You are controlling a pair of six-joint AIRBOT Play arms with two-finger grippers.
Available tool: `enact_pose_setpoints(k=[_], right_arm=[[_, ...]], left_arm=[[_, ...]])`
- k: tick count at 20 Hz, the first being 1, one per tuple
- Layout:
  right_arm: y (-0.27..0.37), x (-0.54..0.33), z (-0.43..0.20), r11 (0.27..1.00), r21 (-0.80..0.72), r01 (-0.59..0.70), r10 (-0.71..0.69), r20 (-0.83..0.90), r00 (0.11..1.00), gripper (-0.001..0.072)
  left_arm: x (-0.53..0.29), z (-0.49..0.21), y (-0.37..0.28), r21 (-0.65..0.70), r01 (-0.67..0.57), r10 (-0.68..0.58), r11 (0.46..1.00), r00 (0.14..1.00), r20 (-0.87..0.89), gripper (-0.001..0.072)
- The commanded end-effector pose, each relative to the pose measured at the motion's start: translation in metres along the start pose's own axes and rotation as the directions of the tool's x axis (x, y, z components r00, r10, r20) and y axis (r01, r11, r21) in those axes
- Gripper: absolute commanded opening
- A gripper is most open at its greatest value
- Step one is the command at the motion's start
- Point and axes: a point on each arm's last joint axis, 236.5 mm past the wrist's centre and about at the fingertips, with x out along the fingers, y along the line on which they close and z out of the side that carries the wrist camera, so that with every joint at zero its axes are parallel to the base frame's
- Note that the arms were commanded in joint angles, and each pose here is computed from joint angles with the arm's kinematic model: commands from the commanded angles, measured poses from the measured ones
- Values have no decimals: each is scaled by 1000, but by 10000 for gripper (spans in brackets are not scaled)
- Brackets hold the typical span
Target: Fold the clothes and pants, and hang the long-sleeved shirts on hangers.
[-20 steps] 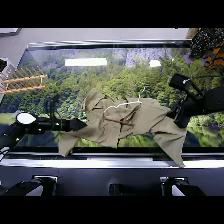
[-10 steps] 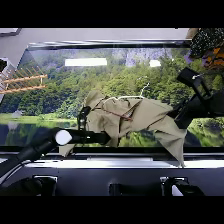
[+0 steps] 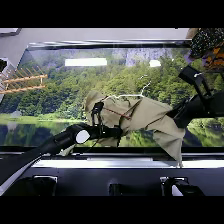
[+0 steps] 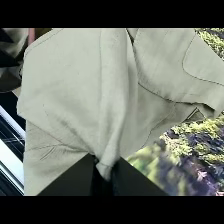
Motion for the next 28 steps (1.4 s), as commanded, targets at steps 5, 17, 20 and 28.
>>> enact_pose_setpoints(k=[5, 17, 20, 28], right_arm=[[1, 0, 0, 1000, 3, -1, 1, 0, 1000, 36], [5, -1, -4, 1000, 18, -17, 18, -18, 1000, 36], [7, -4, -3, 989, 148, -8, 10, -10, 1000, 35], [17, -24, 1, 976, 215, 27, -35, 35, 999, 35]], left_arm=[[16, -5, 17, 33, -55, 57, 998, 998, -37, 516], [17, 5, 28, 59, -77, 77, 995, 997, -13, 31], [3, 25, 50, 6, -113, 113, 994, 993, -24, 30], [-37, 125, 107, -39, -166, 169, 985, 981, 91, 30]])
